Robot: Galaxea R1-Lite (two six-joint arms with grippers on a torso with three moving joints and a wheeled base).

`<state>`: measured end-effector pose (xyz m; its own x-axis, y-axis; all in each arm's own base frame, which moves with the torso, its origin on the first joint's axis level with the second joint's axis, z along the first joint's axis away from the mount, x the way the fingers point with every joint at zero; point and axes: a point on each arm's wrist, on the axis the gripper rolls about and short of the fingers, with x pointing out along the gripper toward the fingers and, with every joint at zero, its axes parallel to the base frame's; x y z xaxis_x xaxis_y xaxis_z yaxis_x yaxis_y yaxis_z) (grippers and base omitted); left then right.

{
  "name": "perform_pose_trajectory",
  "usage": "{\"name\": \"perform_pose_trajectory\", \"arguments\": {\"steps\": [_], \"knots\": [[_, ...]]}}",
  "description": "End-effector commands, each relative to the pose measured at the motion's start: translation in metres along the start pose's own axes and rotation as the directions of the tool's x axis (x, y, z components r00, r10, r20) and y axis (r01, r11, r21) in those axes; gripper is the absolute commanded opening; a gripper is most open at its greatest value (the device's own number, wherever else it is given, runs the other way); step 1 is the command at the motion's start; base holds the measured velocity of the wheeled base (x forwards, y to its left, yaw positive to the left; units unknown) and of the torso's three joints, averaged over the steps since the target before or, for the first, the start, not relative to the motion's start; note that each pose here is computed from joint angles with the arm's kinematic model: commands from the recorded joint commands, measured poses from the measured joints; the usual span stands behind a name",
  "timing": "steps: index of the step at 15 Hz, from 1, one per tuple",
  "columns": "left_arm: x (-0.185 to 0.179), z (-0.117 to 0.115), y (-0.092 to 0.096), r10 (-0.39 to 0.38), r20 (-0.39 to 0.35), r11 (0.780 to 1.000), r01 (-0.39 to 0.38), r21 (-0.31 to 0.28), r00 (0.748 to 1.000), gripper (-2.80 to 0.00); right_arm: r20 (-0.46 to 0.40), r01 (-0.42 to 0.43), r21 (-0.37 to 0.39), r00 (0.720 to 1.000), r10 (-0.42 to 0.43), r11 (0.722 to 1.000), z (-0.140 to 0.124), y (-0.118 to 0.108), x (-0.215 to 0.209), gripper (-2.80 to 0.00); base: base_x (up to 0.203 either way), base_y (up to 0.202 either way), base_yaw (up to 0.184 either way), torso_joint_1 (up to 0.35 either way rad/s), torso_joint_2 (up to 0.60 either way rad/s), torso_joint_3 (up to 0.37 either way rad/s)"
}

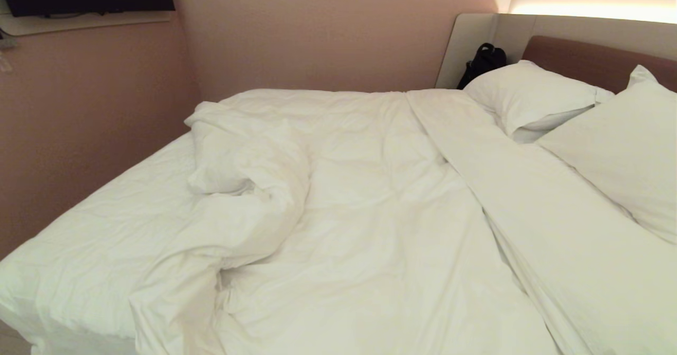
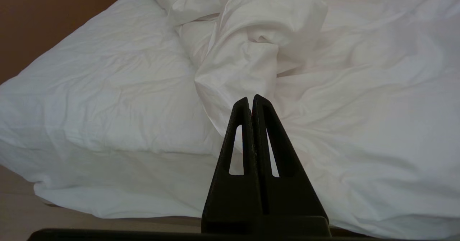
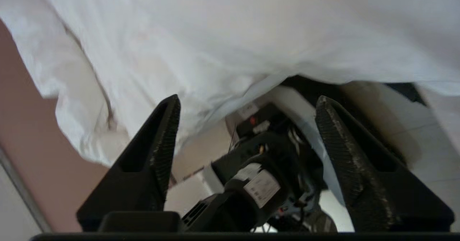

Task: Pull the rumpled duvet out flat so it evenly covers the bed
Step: Flatten the corners of the folded blanket

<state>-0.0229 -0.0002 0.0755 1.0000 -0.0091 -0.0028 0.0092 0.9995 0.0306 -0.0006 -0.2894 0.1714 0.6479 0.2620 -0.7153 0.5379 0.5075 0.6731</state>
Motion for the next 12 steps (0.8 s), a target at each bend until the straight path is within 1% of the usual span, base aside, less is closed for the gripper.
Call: {"name": "perform_pose_trajectory", "arguments": {"steps": [1, 3, 5, 7, 9, 10, 11, 12], "knots": [[0.0, 0.0, 0.0, 0.0, 0.0, 1.0, 0.0, 0.0, 1.0, -2.8, -0.088, -0.033, -0.028, 0.996, 0.031, 0.999, -0.006, 0.03, 0.013, 0.0, 0.0, 0.0, 0.0, 0.0, 0.0, 0.0], [0.0, 0.0, 0.0, 0.0, 0.0, 1.0, 0.0, 0.0, 1.0, -2.8, -0.167, -0.064, -0.075, 0.985, 0.05, 0.995, -0.002, 0.047, 0.032, 0.0, 0.0, 0.0, 0.0, 0.0, 0.0, 0.0], [0.0, 0.0, 0.0, 0.0, 0.0, 1.0, 0.0, 0.0, 1.0, -2.8, -0.221, -0.096, -0.118, 0.973, 0.068, 0.988, 0.007, 0.063, 0.048, 0.0, 0.0, 0.0, 0.0, 0.0, 0.0, 0.0], [0.0, 0.0, 0.0, 0.0, 0.001, 1.0, 0.0, 0.0, 1.0, -2.8, -0.248, -0.109, -0.105, 0.966, 0.081, 0.988, 0.017, 0.082, 0.062, 0.0, 0.0, 0.0, 0.0, 0.0, 0.0, 0.0], [0.0, 0.0, 0.0, 0.0, 0.0, 1.0, 0.0, 0.0, 1.0, -2.8, -0.257, -0.088, -0.035, 0.963, 0.076, 0.996, 0.025, 0.101, 0.069, 0.0, 0.0, 0.0, 0.0, 0.0, 0.0, 0.0], [0.0, 0.0, 0.0, 0.0, 0.0, 1.0, 0.0, 0.0, 1.0, -2.8, -0.24, -0.078, -0.02, 0.968, 0.071, 0.997, 0.025, 0.113, 0.067, 0.0, 0.0, 0.0, 0.0, 0.0, 0.0, 0.0], [0.0, 0.0, 0.0, 0.0, 0.0, 1.0, 0.0, 0.0, 1.0, -2.8, -0.215, -0.078, -0.032, 0.974, 0.07, 0.996, 0.021, 0.125, 0.061, 0.0, 0.0, 0.0, 0.0, 0.0, 0.0, 0.0], [0.0, 0.0, 0.0, 0.0, 0.0, 1.0, 0.0, 0.0, 1.0, -2.8, -0.186, -0.077, -0.062, 0.98, 0.064, 0.995, 0.015, 0.138, 0.054, 0.0, 0.0, 0.0, 0.0, 0.0, 0.0, 0.0]]}}
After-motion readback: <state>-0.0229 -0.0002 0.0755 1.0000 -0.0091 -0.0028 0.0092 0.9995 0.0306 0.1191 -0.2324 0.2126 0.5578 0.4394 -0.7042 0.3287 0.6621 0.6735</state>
